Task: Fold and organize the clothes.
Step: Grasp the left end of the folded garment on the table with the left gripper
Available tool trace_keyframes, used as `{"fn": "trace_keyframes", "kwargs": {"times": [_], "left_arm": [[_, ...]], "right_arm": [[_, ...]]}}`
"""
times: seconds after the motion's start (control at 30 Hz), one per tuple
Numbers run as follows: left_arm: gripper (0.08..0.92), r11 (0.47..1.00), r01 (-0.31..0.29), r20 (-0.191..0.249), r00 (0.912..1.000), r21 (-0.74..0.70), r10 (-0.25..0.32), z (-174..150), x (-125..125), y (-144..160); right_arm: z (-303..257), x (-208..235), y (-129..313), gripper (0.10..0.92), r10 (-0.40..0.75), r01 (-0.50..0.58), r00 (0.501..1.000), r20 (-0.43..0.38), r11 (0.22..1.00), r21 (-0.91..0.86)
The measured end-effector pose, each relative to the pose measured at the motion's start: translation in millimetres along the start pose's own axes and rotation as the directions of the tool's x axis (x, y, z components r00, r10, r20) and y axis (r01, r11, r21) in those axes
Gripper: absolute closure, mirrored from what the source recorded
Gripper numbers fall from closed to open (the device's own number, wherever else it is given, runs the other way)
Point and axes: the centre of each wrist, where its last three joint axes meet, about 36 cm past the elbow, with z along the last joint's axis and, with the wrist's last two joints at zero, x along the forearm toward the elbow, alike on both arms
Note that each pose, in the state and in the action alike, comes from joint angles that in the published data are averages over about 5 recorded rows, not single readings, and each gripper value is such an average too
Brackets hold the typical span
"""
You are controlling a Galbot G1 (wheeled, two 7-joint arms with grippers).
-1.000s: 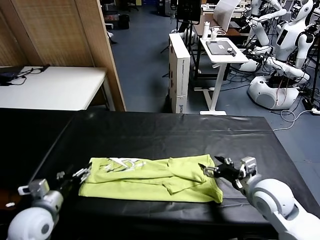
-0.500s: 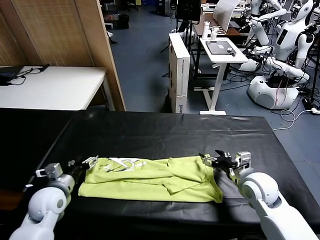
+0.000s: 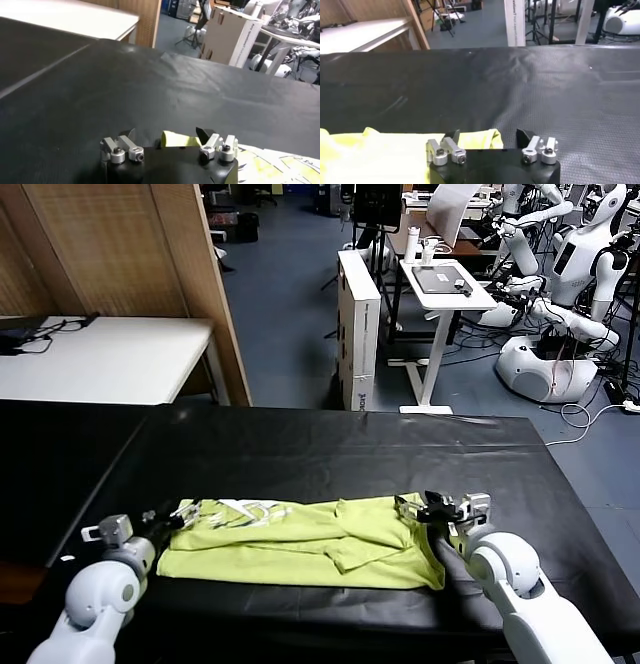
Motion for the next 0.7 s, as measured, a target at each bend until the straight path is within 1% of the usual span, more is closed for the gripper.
{"fn": "trace_keyframes", "kwargs": {"times": [0.03,0.1,0.13,0.17,0.2,0.23,0.27,0.33,0.37,0.43,0.57,0.7], "left_arm": [[0.229,1.000,-0.003,-0.001,1.0000,0.000,0.003,0.5,0.8,-0.9],[0.337,1.000,-0.007,-0.001,1.0000,-0.001,0.007,1.0,1.9,-2.6],[0.413,1.000,-0.008,-0.001,1.0000,-0.001,0.008,1.0,2.2,-3.1],[0.470,1.000,-0.008,0.000,1.0000,-0.001,0.008,1.0,2.4,-3.5],[0.526,1.000,-0.007,0.001,1.0000,-0.001,0.007,0.9,2.4,-3.6],[0.602,1.000,-0.006,0.003,1.0000,-0.002,0.006,0.8,2.3,-3.6],[0.659,1.000,-0.005,0.004,1.0000,-0.003,0.005,0.8,2.2,-3.5],[0.772,1.000,0.000,0.009,1.0000,-0.005,0.001,0.6,2.0,-2.8],[0.810,1.000,0.002,0.012,0.9999,-0.006,-0.002,0.4,1.9,-2.2],[0.849,1.000,0.008,0.016,0.9998,-0.007,-0.008,-0.3,2.0,-0.6],[0.852,1.000,0.018,0.021,0.9996,-0.007,-0.018,-2.0,2.7,3.3],[0.852,1.000,0.022,0.023,0.9995,-0.007,-0.022,-2.0,2.9,5.3]], "right_arm": [[0.9,-0.3,0.0,0.542,0.001,-0.001,1.000,0.000,1.000,0.000],[2.6,-0.7,0.3,0.655,0.001,-0.001,1.000,0.004,1.000,-0.001],[3.3,-0.8,0.6,0.729,0.001,-0.001,1.000,0.007,1.000,-0.002],[4.0,-0.8,0.9,0.783,0.002,-0.002,1.000,0.011,1.000,-0.003],[4.8,-0.8,1.4,0.821,0.004,-0.004,1.000,0.015,1.000,-0.004],[5.5,-0.8,1.8,0.858,0.006,-0.006,1.000,0.019,1.000,-0.006],[6.1,-0.8,2.2,0.877,0.009,-0.009,1.000,0.023,1.000,-0.008],[7.3,-0.7,2.7,0.881,0.016,-0.016,0.999,0.030,1.000,-0.013],[7.6,-0.7,2.9,0.881,0.021,-0.020,0.999,0.033,1.000,-0.016],[7.9,-0.8,3.1,0.882,0.030,-0.029,0.999,0.040,0.999,-0.022],[8.8,-2.0,3.6,0.882,0.043,-0.041,0.998,0.050,0.999,-0.035],[10.3,-2.7,4.5,0.882,0.032,-0.030,0.998,0.052,0.999,-0.043]]}}
